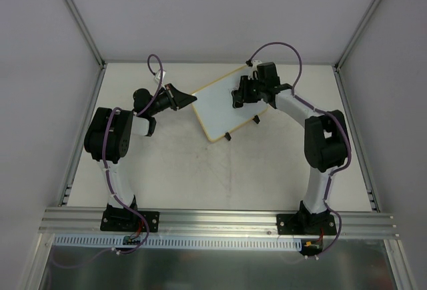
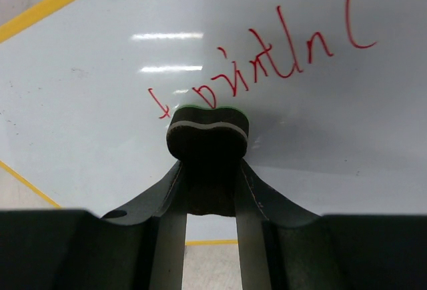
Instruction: Erase the whiteboard
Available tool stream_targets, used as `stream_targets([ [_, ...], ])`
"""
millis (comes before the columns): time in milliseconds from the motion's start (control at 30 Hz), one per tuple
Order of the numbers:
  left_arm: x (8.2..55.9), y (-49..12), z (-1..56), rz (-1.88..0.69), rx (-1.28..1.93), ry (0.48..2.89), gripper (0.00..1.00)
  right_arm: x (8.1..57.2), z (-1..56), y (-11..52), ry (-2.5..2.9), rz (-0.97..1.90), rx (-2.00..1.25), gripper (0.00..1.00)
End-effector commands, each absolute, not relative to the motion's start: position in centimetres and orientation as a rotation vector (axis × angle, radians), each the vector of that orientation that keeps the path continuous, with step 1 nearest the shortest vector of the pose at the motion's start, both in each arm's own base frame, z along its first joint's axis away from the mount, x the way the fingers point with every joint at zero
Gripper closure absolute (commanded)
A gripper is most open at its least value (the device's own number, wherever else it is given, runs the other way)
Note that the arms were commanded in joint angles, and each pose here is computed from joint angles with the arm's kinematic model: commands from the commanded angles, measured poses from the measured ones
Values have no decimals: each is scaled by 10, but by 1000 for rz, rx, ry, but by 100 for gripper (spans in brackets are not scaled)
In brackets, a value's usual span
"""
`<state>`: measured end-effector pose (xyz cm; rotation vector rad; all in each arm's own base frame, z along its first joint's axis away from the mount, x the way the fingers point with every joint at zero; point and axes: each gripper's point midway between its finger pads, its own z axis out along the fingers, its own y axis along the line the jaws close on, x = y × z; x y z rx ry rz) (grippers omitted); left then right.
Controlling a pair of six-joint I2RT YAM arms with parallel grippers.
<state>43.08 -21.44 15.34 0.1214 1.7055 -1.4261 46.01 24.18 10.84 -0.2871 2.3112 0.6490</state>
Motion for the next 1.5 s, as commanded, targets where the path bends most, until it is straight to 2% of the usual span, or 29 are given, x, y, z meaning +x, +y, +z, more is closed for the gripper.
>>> stream_targets([
  [0,409,-228,177,-1436,327,1604,100,482,64,198,2385,476,-172,100],
  [767,409,-228,174,-1437,330,1610,100,513,57,142,2405,377,-34,100],
  [1000,410,-228,176,-1437,332,1605,100,508,69,171,2383,417,-111,100],
  [1467,408,-228,175,-1442,333,1605,100,461,113,298,2287,555,-397,100],
])
